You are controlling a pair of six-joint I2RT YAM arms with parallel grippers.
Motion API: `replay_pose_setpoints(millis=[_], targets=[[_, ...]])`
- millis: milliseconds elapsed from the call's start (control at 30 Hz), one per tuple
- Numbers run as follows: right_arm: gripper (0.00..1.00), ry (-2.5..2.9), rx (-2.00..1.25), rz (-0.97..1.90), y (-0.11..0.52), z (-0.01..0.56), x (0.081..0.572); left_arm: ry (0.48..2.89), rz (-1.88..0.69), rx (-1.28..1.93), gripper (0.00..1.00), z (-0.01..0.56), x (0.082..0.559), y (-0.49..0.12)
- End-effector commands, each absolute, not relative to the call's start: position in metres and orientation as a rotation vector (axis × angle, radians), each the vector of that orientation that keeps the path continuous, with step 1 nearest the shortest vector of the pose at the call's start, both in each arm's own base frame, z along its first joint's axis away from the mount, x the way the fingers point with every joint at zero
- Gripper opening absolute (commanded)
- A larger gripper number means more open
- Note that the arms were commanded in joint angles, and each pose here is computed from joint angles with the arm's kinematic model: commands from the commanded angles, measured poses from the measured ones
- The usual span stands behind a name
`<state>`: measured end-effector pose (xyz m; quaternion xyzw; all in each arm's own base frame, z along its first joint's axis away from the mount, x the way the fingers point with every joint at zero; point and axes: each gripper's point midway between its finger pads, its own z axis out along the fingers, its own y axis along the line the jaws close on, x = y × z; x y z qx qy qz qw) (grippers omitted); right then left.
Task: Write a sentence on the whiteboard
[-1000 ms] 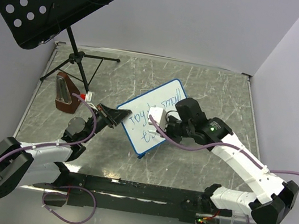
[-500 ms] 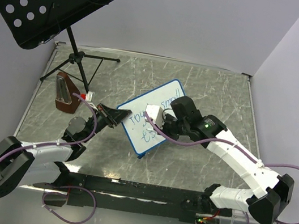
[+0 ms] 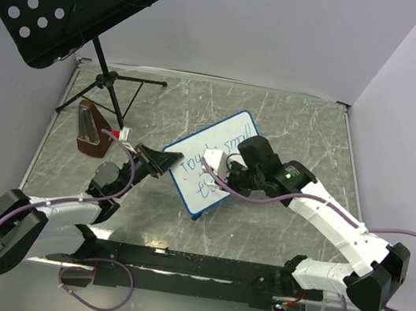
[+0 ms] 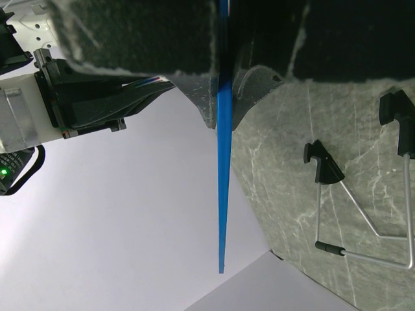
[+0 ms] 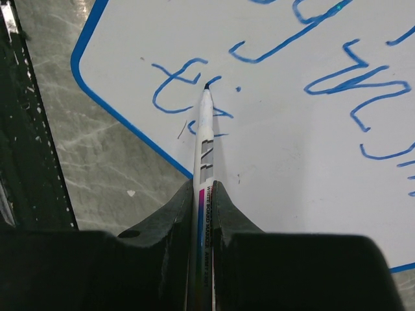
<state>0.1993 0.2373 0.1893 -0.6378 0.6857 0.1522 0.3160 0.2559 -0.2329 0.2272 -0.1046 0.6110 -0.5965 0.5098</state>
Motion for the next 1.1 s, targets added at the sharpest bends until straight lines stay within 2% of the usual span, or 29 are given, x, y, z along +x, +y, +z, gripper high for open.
replay_pose_setpoints(millis=[0, 500, 1067], targets=[[0.00, 1.800, -1.715, 0.416, 0.231, 0.188, 0.186, 1.121, -1.570, -0.178, 0.01, 0.318, 0.239, -0.223], [0.00, 1.836, -1.780, 0.447, 0.222, 0.173, 0.173, 1.122, -1.569, -0.177, 0.01, 0.317, 0.240, -0.223], [0.00, 1.802, -1.626, 0.372, 0.238, 0.201, 0.206, 1.124, -1.568, -0.178, 0.01, 0.316, 0.239, -0.222]])
